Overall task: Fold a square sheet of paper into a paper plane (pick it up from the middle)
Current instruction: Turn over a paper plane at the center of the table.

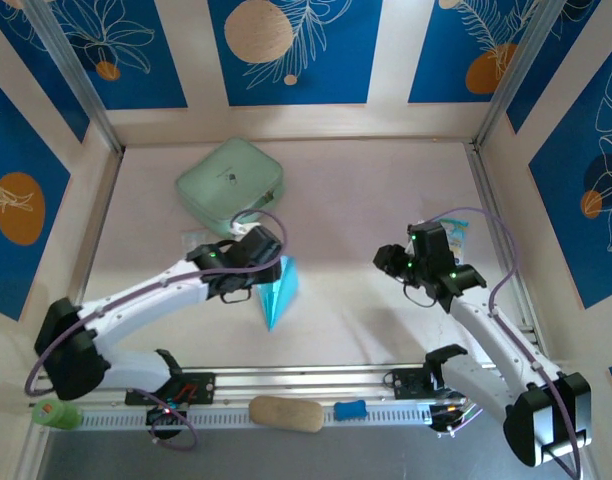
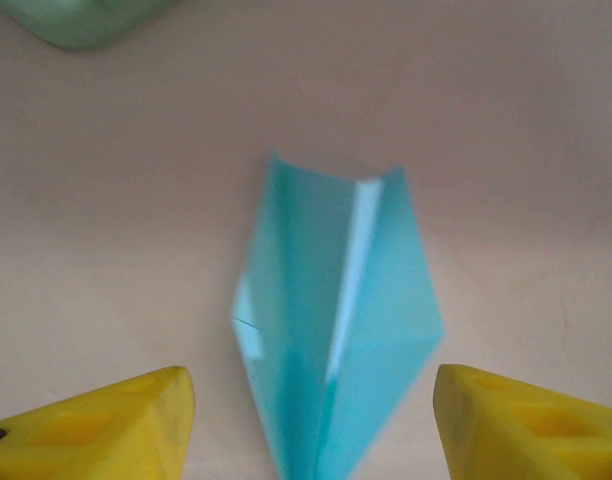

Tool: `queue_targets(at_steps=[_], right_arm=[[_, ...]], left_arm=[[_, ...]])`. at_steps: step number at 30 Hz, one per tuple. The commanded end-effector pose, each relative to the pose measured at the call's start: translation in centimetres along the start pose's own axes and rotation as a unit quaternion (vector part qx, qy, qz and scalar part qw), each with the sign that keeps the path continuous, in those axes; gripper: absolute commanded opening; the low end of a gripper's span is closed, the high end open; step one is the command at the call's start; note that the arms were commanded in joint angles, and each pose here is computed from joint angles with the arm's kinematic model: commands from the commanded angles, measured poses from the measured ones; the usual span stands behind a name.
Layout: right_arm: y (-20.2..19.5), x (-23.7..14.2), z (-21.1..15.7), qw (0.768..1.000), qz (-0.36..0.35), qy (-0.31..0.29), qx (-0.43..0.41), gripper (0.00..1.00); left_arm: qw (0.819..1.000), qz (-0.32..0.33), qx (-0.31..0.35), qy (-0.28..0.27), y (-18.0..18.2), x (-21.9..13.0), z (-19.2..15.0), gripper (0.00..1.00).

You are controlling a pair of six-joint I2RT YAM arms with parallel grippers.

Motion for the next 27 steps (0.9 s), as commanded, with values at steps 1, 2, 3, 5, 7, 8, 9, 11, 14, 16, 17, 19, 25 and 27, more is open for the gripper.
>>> queue_targets(at_steps=[1, 2, 3, 5, 7, 8, 9, 11, 14, 16, 17, 19, 25, 27], right_arm=[[-3.3, -0.7, 2.9, 0.99, -0.122, -0.062, -0.04, 0.43], [-4.0, -0.7, 3.9, 0.983, -0.152, -0.086, -0.054, 0.45], [-4.4, -0.7, 4.8, 0.977, -0.17, -0.106, -0.071, 0.48], [-5.2, 0.1, 6.6, 0.96, -0.199, -0.156, -0.123, 0.61], [-5.7, 1.8, 7.7, 0.944, -0.199, -0.195, -0.177, 0.75], [-5.7, 2.8, 8.2, 0.938, -0.194, -0.207, -0.201, 0.78], [-5.7, 3.6, 8.6, 0.934, -0.19, -0.212, -0.215, 0.79], [-5.8, 6.0, 9.1, 0.933, -0.174, -0.202, -0.243, 0.79], [-4.7, 8.9, 10.5, 0.927, -0.144, -0.195, -0.285, 0.79], [-3.3, 9.7, 11.3, 0.911, -0.097, -0.237, -0.324, 0.8], [-3.8, 10.2, 11.7, 0.92, -0.082, -0.228, -0.31, 0.79], [-5.1, 10.2, 12.4, 0.939, -0.063, -0.208, -0.267, 0.77], [-4.9, 8.6, 9.8, 0.915, 0.037, -0.273, -0.295, 0.77], [-5.4, 9.2, 10.3, 0.923, -0.003, -0.257, -0.286, 0.77]], left_arm=[[0.997, 0.046, 0.049, -0.049, 4.0, 0.1, 1.5, 0.68], [0.995, 0.051, 0.059, -0.066, 5.0, 0.1, 2.0, 0.71], [0.993, 0.056, 0.065, -0.083, 6.0, 0.1, 2.4, 0.74], [0.987, 0.087, 0.062, -0.123, 8.8, -0.1, 3.7, 0.84], [0.98, 0.11, 0.061, -0.154, 10.9, -0.1, 5.0, 0.91], [0.978, 0.114, 0.059, -0.166, 11.8, 0.2, 5.7, 0.93], [0.977, 0.118, 0.055, -0.171, 12.5, 0.7, 6.0, 0.93], [0.974, 0.136, 0.023, -0.179, 14.5, 2.0, 6.5, 0.94], [0.968, 0.163, 0.014, -0.191, 16.5, 3.8, 7.1, 0.95], [0.966, 0.17, 0.008, -0.193, 17.4, 4.6, 8.0, 0.97], [0.965, 0.17, 0.013, -0.198, 17.6, 5.0, 8.7, 0.98], [0.962, 0.176, 0.047, -0.205, 17.5, 5.7, 9.9, 0.99], [0.944, 0.174, 0.116, -0.254, 17.7, 7.7, 11.3, 1.0], [0.941, 0.151, 0.125, -0.277, 17.5, 8.7, 11.4, 1.0]])
Point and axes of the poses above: each hand's point on the last joint's axis, 136 mm out from that joint toward the fingers, its own x axis out along the fingers, its own y axis along the line the jaws close on, z = x × y, the point moved 3 cm from there along -x, back along the fingers, and after that the axes turned 1 degree about -x, right-handed, at the moved point
